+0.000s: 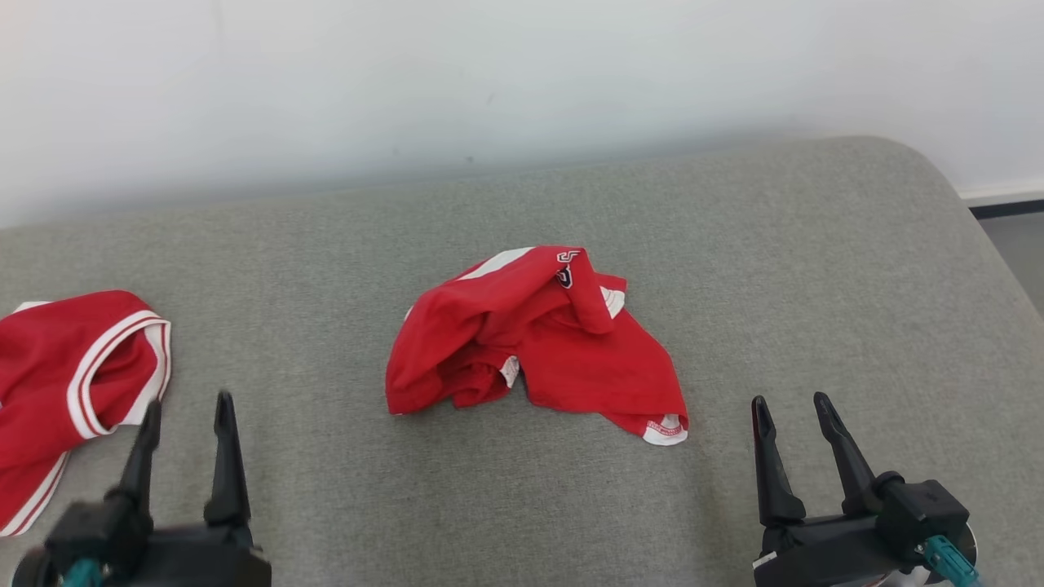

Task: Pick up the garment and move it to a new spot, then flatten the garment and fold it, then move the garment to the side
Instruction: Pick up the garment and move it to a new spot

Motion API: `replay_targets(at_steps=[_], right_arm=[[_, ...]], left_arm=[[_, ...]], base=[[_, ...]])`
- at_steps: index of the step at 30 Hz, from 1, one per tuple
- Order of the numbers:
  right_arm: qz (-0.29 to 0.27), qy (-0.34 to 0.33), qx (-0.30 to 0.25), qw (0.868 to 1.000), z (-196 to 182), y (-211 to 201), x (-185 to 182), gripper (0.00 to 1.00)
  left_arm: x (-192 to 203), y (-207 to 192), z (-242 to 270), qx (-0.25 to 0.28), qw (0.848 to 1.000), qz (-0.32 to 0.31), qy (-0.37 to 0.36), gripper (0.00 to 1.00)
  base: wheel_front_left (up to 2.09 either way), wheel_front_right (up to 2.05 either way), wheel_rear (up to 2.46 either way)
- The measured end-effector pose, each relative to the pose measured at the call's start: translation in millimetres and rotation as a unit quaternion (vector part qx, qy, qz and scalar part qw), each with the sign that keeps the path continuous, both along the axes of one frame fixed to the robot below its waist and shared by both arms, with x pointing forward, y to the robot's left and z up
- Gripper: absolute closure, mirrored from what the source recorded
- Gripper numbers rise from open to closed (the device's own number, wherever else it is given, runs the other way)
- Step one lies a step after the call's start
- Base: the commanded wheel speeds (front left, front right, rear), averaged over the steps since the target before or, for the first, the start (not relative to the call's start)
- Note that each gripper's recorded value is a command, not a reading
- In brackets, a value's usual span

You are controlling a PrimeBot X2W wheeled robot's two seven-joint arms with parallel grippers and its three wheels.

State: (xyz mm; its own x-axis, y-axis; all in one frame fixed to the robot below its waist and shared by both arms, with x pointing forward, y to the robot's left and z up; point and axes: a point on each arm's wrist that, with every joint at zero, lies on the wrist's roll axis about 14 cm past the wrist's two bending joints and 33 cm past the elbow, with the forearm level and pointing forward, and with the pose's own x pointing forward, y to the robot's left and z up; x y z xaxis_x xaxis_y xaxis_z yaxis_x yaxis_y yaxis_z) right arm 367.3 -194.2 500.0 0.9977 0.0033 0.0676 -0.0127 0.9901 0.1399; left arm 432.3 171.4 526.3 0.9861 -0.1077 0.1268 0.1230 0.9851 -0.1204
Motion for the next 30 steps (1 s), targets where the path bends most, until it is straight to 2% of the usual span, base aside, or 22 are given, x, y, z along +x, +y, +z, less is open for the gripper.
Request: replay_targets(at_steps=[7,14,30], right_arm=[[0.011,0.000,-0.004,1.000,-0.2,6.9,-2.0,0.00],[0.023,0.005,-0.005,1.000,-3.7,15.0,-6.3,0.00],[0.032,0.025,-0.008,0.999,-16.3,20.4,-10.3,0.00]], left_arm=[[-39.0,22.2,-10.4,-0.008,0.999,0.043,0.011,0.00],[-66.5,21.9,-23.9,-0.008,0.998,0.052,0.028,0.00],[-78.0,19.2,-32.8,0.016,0.998,0.047,0.039,0.00]], base=[[0.00,0.00,0.00],[0.00,0.00,0.00],[0.00,0.00,0.00]])
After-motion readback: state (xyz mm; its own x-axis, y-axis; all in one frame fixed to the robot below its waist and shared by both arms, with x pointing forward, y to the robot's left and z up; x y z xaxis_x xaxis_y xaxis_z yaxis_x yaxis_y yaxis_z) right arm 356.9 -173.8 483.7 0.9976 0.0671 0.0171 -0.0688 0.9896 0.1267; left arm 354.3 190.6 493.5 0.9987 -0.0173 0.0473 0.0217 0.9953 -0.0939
